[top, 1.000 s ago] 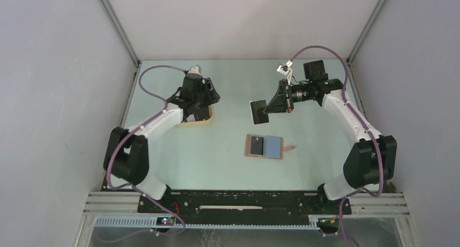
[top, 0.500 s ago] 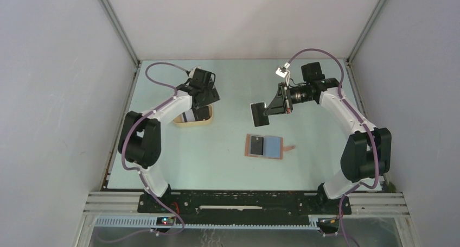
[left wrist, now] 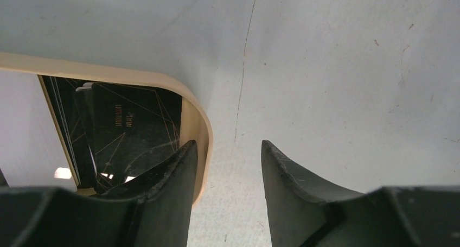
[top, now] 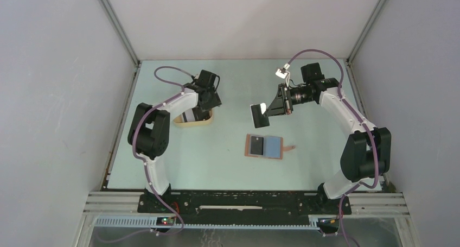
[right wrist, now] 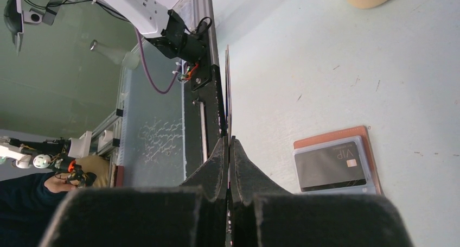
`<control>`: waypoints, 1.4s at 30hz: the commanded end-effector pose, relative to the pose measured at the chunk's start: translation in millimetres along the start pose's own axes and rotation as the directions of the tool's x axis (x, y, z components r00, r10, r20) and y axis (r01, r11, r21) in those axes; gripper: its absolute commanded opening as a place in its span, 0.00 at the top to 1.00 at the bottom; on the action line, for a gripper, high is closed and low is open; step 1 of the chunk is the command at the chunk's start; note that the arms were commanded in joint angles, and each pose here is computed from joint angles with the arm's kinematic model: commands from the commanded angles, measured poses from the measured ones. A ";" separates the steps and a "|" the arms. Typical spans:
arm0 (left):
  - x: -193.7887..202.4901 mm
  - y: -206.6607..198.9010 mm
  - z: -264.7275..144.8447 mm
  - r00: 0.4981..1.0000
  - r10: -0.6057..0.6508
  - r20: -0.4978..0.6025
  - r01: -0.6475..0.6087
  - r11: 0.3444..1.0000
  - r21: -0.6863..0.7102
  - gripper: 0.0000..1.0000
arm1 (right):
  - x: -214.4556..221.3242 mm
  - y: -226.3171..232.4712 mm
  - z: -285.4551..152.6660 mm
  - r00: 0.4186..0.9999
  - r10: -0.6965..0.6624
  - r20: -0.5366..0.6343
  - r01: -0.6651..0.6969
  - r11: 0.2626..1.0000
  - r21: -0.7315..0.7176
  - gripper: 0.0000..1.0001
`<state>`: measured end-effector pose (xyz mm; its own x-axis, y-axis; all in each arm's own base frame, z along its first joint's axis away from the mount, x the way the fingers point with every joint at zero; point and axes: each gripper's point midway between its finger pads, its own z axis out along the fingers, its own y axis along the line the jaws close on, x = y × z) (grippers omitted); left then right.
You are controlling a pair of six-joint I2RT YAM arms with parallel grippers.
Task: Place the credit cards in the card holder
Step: Move the storage box to the center of the board.
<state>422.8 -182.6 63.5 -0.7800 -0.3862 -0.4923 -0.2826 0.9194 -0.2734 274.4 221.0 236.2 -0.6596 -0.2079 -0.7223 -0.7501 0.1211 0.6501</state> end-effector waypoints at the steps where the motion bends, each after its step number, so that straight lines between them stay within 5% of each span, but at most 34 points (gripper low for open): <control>1: -10.8 -18.5 -7.6 1.000 -0.022 0.008 0.022 0.998 0.050 0.51 | -7.1 7.6 -3.5 1.000 -0.022 0.019 0.023 0.999 -0.033 1.00; 8: 5.5 -33.9 -10.1 0.998 0.019 -0.053 -0.013 0.994 0.106 0.68 | -7.3 13.4 -6.1 0.999 -0.029 0.024 0.030 0.999 -0.038 1.00; 20: 57.0 -131.2 -36.5 0.984 0.150 -0.092 -0.108 0.929 0.353 0.70 | -1.4 1.2 -13.3 0.999 -0.009 0.032 0.010 1.000 -0.013 1.00; 26: 41.3 -132.6 -67.3 0.982 0.189 0.031 -0.186 0.899 0.397 0.68 | 1.3 -13.2 -16.4 1.000 -0.010 0.029 0.010 1.000 0.029 1.00; 31: 17.1 -115.0 -113.4 0.941 0.164 0.296 -0.307 0.784 0.539 0.55 | -7.1 -25.3 -15.5 0.998 -0.048 0.045 0.046 0.997 0.058 1.00; 35: -3.3 -105.2 -156.1 0.883 0.004 0.470 -0.357 0.656 0.665 0.36 | -21.6 -36.9 -12.1 0.996 -0.053 0.076 0.049 0.997 0.061 1.00; 37: -2.9 -104.6 -166.7 0.890 -0.033 0.455 -0.353 0.583 0.732 0.24 | -25.3 -46.6 -4.1 0.996 -0.032 0.083 0.028 0.999 0.045 1.00; 42: 1.4 -87.9 -166.9 0.959 -0.090 0.271 -0.207 0.434 0.877 0.22 | -34.5 -71.3 30.9 0.998 0.024 0.061 -0.023 1.000 -0.008 1.00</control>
<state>366.8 -251.6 203.3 -0.5329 -0.4095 -0.7405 0.4196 0.6320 -0.6515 328.0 222.7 207.2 -0.6774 -0.1490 -0.7204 -0.7354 0.1607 0.6583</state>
